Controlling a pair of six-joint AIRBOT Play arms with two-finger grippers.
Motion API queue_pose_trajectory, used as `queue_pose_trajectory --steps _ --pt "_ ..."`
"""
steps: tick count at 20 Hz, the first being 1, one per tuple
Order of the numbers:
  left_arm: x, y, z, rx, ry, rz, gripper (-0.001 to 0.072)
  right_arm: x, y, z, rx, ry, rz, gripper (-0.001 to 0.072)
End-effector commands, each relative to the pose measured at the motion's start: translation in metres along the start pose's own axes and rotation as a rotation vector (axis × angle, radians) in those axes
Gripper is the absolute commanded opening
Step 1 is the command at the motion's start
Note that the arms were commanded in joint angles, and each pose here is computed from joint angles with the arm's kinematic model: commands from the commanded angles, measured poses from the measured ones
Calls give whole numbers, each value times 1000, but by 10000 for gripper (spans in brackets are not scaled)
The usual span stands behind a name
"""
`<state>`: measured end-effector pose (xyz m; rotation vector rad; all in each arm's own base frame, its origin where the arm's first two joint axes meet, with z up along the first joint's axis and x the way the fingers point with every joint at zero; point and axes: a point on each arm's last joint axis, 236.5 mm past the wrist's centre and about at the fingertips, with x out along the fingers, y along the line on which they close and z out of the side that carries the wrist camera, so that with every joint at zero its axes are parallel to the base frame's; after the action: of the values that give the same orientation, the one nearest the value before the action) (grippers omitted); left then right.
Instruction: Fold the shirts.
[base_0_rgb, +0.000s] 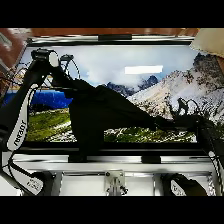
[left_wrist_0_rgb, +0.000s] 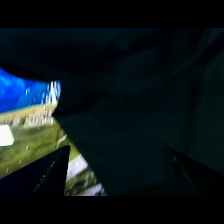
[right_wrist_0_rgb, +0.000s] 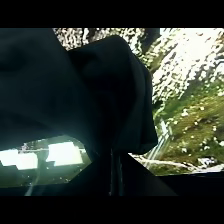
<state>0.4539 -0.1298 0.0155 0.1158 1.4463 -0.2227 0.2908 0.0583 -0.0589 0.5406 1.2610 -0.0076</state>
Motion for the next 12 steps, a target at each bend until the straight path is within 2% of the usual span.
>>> queue_pose_trajectory --steps 1,4,6,7,8,12 --pt "-20 -3 -38 69 131 -115 672 4 -3 -13 -23 54 -5 58" --pt "-70 -8 -46 -9 59 -327 541 3 -4 -26 -76 109 -7 58" --pt "-82 2 -67 -91 71 -405 541 3 -4 -28 -96 114 -6 58" --pt "-77 11 -84 -142 99 -408 605 3 -4 -27 -101 114 -5 58" --pt "-70 16 -103 -186 130 -414 720 3 -4 -27 -110 112 -5 58" --pt "-10 15 -172 -360 134 -411 715 3 -4 -24 -117 100 -3 58"
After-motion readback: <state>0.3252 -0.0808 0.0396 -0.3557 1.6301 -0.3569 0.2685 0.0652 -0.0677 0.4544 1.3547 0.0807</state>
